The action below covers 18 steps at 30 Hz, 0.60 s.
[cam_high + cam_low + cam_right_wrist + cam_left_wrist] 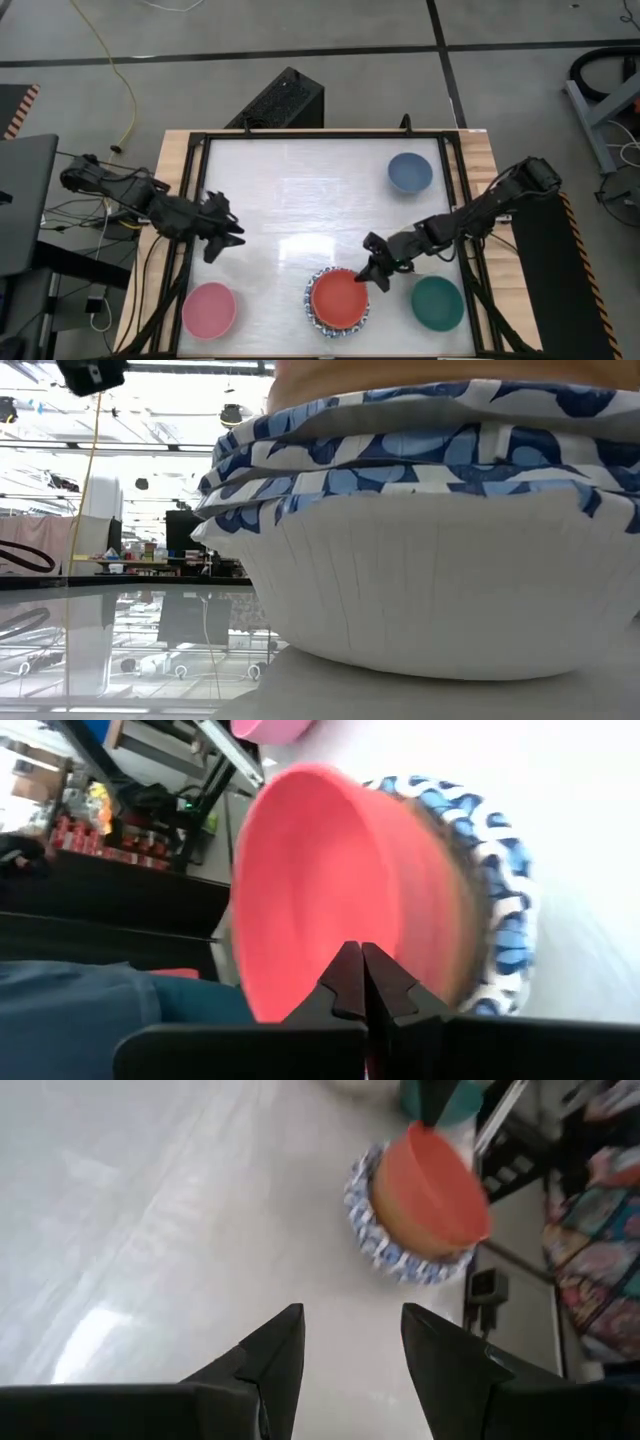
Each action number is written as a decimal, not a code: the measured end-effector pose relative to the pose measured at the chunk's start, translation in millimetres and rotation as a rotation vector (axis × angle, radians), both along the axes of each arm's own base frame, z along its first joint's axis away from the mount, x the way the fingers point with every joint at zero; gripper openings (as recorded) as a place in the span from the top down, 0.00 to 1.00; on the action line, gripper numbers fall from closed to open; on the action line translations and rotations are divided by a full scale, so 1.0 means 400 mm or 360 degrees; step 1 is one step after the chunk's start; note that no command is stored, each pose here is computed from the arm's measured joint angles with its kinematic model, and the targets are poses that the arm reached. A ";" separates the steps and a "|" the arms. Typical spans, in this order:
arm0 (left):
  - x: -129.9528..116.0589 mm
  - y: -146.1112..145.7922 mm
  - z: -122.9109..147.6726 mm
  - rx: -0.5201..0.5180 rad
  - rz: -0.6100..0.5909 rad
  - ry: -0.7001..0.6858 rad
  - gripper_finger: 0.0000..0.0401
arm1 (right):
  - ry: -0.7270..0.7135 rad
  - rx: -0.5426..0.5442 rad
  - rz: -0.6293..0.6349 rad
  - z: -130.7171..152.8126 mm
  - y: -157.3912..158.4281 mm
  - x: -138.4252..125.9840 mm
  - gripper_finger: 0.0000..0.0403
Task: Nest bowls inside each other by size order
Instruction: Stack the orange bowl on top of the brown bowl, then stack the pink bowl on top of the orange bowl
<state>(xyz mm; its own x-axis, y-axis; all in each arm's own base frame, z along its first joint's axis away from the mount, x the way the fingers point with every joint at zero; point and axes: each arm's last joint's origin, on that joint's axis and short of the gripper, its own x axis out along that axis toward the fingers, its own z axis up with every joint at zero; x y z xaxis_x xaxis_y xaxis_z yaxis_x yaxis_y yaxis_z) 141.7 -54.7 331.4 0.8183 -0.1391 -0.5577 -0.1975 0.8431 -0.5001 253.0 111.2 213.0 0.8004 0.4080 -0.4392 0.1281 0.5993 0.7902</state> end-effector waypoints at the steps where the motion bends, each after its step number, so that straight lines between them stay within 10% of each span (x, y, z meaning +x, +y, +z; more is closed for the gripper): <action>1: 0.005 -0.003 -0.006 0.0003 -0.0011 0.0033 0.61 | 0.0005 -0.0003 -0.0001 -0.001 -0.001 0.000 0.99; 18: 0.005 -0.022 -0.043 -0.0147 -0.0184 0.0367 0.61 | -0.0032 -0.0033 0.0003 0.002 -0.042 0.017 0.99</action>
<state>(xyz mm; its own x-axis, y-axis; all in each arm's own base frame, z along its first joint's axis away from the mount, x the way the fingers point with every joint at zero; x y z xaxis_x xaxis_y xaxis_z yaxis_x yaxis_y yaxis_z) 143.7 -63.7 314.1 0.6469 -0.2832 -0.7080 -0.2203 0.8195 -0.5290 259.9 94.4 213.6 0.8084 0.4005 -0.4315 0.1114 0.6157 0.7801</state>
